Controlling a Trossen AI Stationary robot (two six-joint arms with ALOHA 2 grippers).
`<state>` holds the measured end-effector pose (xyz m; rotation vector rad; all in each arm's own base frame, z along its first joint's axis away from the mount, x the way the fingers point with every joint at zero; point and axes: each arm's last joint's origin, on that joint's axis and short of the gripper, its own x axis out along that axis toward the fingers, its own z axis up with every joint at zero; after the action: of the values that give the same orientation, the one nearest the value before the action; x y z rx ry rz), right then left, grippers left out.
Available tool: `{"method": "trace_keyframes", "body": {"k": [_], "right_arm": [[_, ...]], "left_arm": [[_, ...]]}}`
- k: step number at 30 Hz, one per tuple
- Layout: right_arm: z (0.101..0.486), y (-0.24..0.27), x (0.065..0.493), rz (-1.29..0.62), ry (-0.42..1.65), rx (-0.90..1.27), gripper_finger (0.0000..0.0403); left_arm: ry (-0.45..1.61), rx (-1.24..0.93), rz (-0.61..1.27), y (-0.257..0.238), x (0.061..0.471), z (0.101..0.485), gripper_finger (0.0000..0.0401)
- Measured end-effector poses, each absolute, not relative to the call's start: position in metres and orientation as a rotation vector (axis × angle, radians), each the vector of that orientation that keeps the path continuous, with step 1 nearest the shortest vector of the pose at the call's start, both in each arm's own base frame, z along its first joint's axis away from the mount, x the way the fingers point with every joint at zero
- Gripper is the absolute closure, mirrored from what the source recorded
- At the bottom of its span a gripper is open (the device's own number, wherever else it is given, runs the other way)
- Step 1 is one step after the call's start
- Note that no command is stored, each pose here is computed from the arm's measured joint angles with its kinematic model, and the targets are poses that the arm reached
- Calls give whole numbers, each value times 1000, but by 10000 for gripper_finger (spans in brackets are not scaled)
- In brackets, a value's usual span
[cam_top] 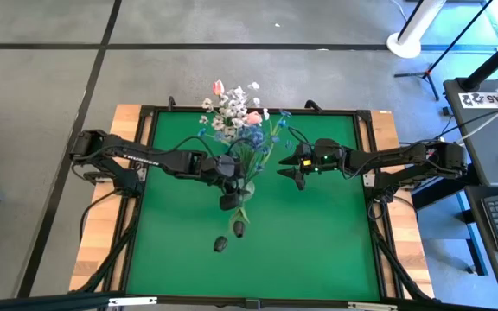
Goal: Sort flowers into vase by color
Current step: Put the blue flowers into the transparent vase, then return to Home Position
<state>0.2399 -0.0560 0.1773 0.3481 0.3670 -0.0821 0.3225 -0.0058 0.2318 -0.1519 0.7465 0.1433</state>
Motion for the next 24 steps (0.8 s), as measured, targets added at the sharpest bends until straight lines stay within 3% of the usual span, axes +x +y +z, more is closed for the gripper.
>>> {"method": "trace_keyframes", "body": {"k": [24], "right_arm": [[177,-56,240,-81,365,348,198]], "left_arm": [[821,-175,255,-9,279,263,136]]}}
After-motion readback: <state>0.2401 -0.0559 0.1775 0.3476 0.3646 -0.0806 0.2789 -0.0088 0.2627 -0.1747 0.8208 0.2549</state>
